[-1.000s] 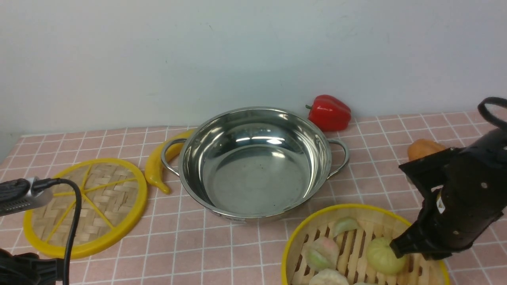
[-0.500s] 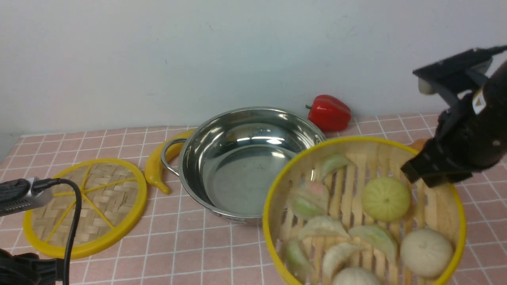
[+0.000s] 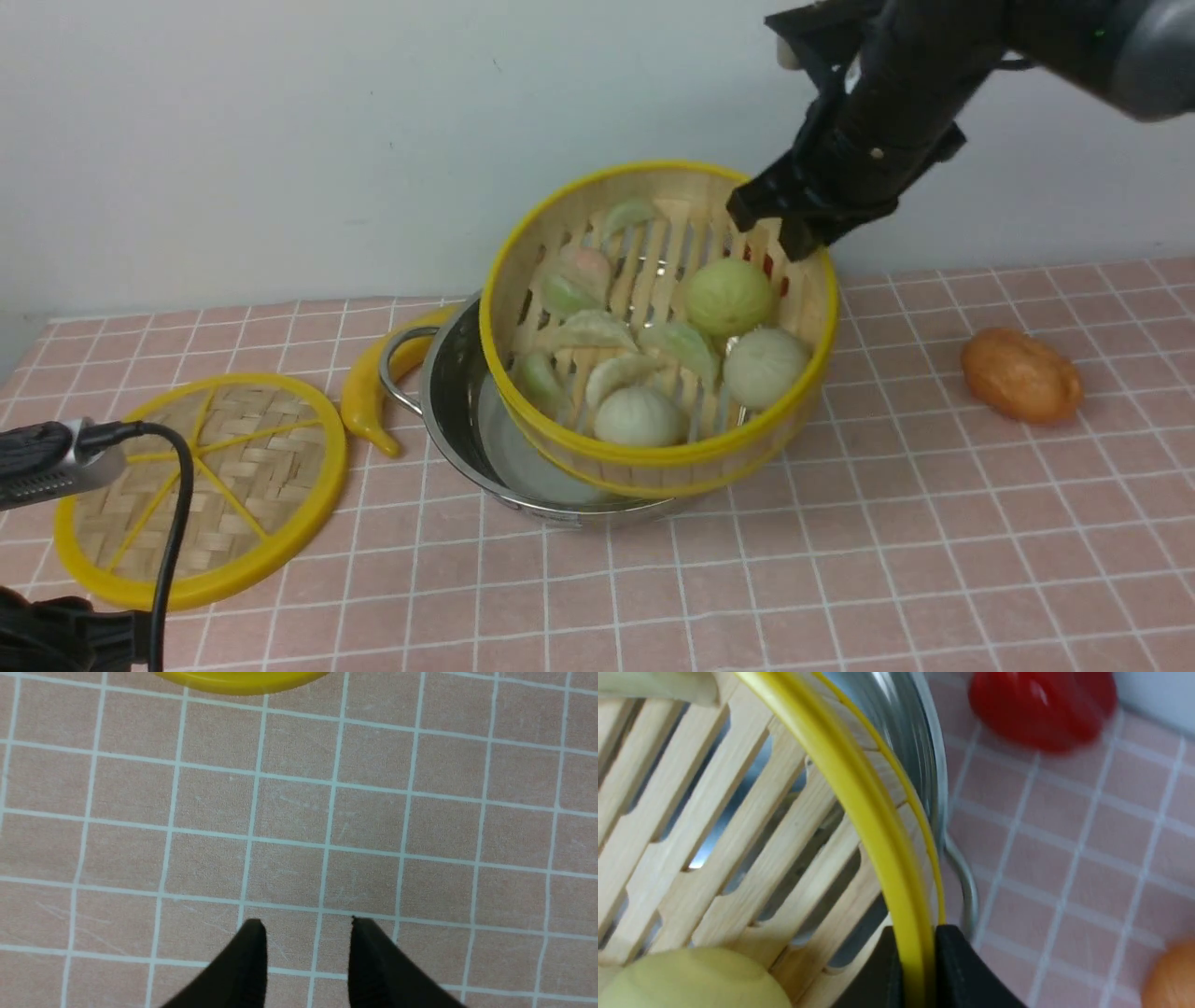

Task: Place the steamer in the pot on the pink tablecloth, and put the lid on the steamer.
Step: 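Place the bamboo steamer basket of food into the steel pot with the right gripper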

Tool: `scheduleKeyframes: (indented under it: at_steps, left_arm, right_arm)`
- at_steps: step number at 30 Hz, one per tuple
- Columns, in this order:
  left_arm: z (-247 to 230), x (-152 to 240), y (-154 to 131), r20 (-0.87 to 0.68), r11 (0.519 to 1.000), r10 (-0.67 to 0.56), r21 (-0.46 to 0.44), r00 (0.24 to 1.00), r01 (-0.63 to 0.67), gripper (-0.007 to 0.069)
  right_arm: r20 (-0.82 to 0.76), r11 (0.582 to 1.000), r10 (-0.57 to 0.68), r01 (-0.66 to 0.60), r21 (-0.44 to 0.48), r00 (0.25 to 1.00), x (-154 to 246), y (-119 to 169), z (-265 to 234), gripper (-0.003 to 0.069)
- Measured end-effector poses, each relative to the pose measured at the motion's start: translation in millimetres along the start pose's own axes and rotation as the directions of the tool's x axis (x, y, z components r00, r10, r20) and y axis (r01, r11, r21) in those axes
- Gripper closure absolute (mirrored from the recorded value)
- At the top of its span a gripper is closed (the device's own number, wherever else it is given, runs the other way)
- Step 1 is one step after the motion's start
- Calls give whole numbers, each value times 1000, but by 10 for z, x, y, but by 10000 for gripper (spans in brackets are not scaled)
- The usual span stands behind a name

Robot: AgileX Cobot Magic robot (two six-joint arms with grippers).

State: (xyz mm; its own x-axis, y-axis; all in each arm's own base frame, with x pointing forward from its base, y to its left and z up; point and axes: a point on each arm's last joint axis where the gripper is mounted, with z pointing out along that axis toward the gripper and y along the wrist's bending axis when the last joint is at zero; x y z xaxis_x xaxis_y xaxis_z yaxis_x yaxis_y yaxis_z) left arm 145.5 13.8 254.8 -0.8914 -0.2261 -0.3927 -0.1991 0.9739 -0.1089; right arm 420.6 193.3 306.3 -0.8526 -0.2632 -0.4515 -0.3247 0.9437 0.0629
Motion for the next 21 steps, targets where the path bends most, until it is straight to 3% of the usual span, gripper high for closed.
scheduleKeyframes:
  at_steps: [8, 21]
  left_arm:
    - [0, -1, 0, 1, 1000, 1, 0, 1000, -1, 382]
    - [0, -29, -1, 32, 1000, 1, 1, 999, -1, 382]
  right_arm:
    - [58, 996, 32, -27, -83, 998, -310, 98, 446, 579]
    - [-87, 996, 38, -45, -73, 996, -128, 79, 1200, 579]
